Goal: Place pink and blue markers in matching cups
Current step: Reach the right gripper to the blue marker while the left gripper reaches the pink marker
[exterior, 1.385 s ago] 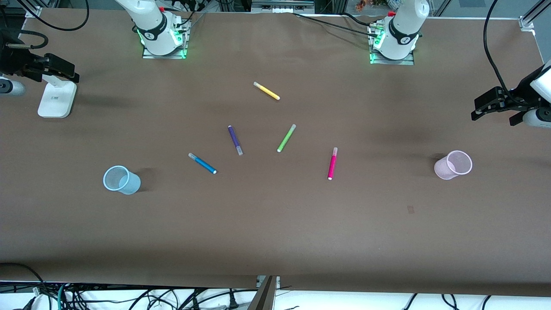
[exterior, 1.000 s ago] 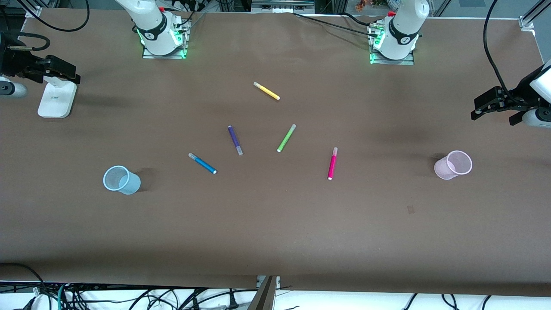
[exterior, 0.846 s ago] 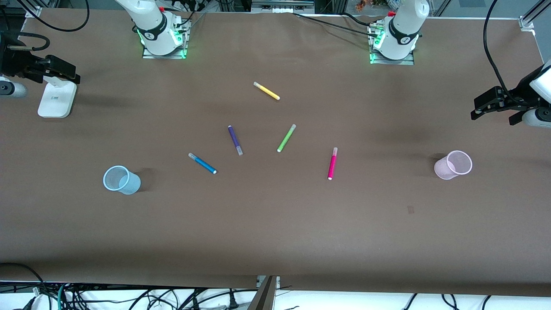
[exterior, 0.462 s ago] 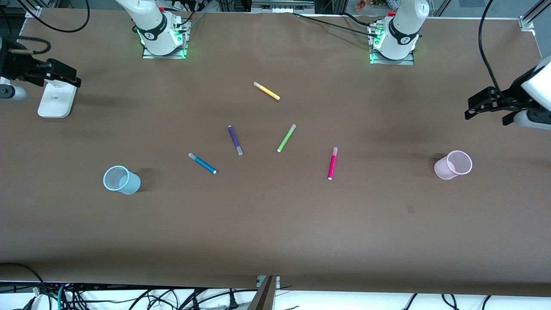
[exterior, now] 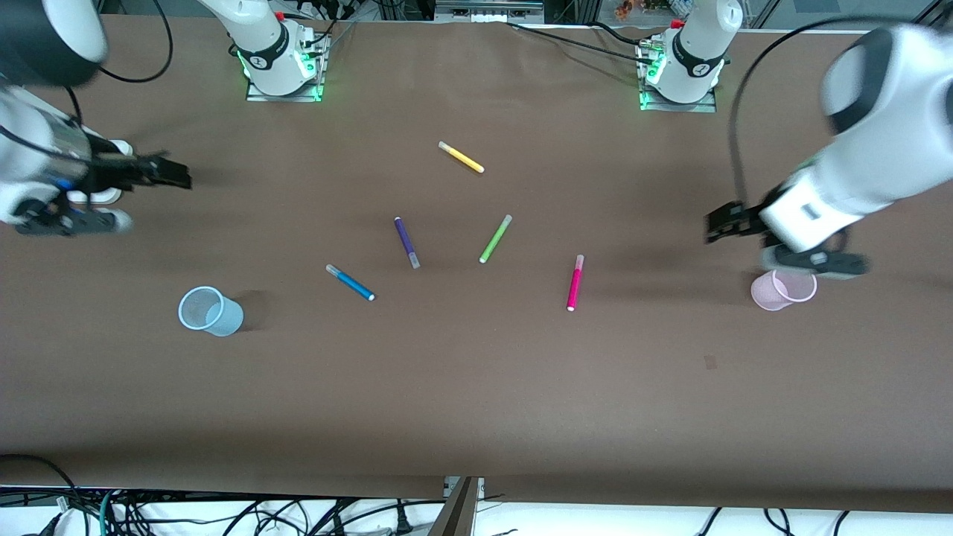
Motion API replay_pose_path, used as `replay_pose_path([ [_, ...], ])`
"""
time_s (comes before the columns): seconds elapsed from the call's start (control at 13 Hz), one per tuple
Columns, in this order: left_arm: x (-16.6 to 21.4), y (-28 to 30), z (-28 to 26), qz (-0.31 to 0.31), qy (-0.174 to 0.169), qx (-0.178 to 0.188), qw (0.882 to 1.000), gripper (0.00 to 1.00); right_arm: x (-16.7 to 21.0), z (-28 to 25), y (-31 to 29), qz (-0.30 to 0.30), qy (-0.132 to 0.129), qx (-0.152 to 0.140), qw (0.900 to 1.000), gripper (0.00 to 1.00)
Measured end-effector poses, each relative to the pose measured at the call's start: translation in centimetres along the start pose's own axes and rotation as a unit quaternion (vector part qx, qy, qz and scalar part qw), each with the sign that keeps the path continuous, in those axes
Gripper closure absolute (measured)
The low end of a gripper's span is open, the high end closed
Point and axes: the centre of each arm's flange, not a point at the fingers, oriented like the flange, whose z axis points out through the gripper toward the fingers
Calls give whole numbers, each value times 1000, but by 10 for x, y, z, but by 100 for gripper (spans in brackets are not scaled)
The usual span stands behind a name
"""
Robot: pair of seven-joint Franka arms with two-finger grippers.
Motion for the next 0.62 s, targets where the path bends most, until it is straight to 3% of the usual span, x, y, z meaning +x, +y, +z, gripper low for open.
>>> replay_pose_path([
  [0.31, -10, 37, 106, -1, 5, -13, 1000, 0, 58, 72, -51, -67, 3, -17, 998, 0],
  [0.62, -34, 89, 190, -11, 21, -13, 1000, 0, 101, 175, -99, -153, -6, -27, 988, 0],
])
